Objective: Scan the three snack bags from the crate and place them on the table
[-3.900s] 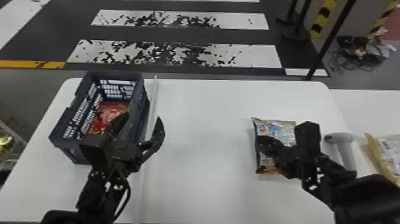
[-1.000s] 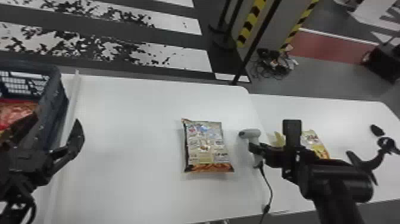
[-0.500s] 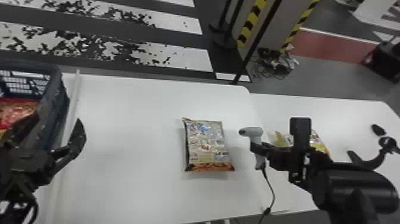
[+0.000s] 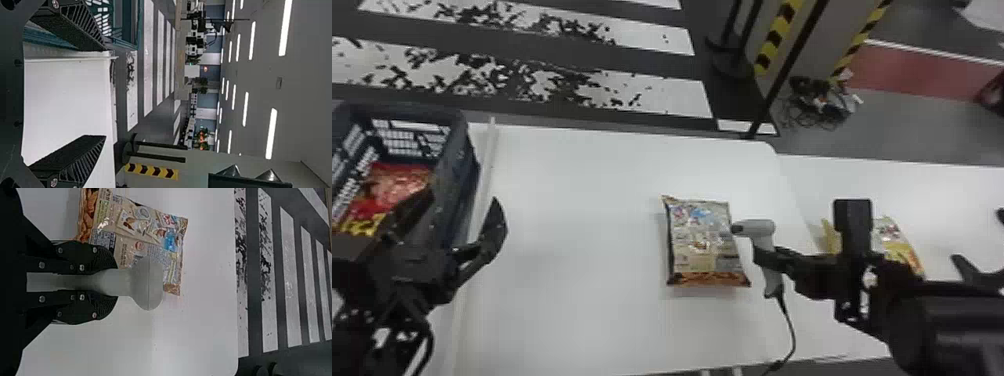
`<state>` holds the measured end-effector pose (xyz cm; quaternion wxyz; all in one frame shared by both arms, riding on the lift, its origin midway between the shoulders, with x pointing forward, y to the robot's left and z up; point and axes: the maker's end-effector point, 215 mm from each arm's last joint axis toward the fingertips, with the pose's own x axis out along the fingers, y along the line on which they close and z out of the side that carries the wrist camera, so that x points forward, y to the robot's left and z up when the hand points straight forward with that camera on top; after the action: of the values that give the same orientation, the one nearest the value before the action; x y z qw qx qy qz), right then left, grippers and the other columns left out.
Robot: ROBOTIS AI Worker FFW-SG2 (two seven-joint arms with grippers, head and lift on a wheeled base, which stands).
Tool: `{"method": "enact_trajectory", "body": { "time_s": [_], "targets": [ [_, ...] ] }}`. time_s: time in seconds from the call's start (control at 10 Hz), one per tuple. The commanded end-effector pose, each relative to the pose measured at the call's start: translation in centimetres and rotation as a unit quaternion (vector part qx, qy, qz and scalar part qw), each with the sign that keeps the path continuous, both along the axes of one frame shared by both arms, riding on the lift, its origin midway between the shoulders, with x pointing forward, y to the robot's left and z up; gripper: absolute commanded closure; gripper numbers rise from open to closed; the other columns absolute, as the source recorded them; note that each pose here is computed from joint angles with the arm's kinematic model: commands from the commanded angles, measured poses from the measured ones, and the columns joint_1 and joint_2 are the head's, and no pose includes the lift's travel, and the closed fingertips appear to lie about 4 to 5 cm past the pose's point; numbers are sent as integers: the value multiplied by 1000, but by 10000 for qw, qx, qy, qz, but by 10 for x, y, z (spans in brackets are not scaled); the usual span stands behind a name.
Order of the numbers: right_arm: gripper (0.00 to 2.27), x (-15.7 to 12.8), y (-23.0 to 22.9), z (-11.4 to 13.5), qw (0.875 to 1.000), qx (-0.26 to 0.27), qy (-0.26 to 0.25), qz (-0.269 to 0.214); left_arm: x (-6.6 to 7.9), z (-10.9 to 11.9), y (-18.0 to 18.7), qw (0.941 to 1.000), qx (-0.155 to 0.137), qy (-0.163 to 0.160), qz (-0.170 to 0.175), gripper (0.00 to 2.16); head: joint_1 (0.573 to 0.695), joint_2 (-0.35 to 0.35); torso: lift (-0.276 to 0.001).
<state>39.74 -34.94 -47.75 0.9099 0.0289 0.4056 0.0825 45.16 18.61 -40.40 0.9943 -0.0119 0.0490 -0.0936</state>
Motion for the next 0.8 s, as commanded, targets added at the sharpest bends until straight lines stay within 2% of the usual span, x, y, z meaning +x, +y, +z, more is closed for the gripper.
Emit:
{"method": "enact_trajectory", "body": {
  "time_s": [0.0, 0.3, 0.7],
  "targets": [
    [2253, -5, 14, -5, 9999, 65, 90, 107, 0, 0, 0, 10000, -5, 2, 3, 83, 695, -219, -62],
    [2256, -7, 29, -10, 9996, 122, 129, 216, 0, -1, 0, 10000, -4, 9, 5, 83, 695, -189, -62],
    [2256, -4, 23, -8, 9998, 109, 88, 163, 0, -2, 0, 10000, -18, 18, 10, 83, 695, -179, -62]
  ]
}}
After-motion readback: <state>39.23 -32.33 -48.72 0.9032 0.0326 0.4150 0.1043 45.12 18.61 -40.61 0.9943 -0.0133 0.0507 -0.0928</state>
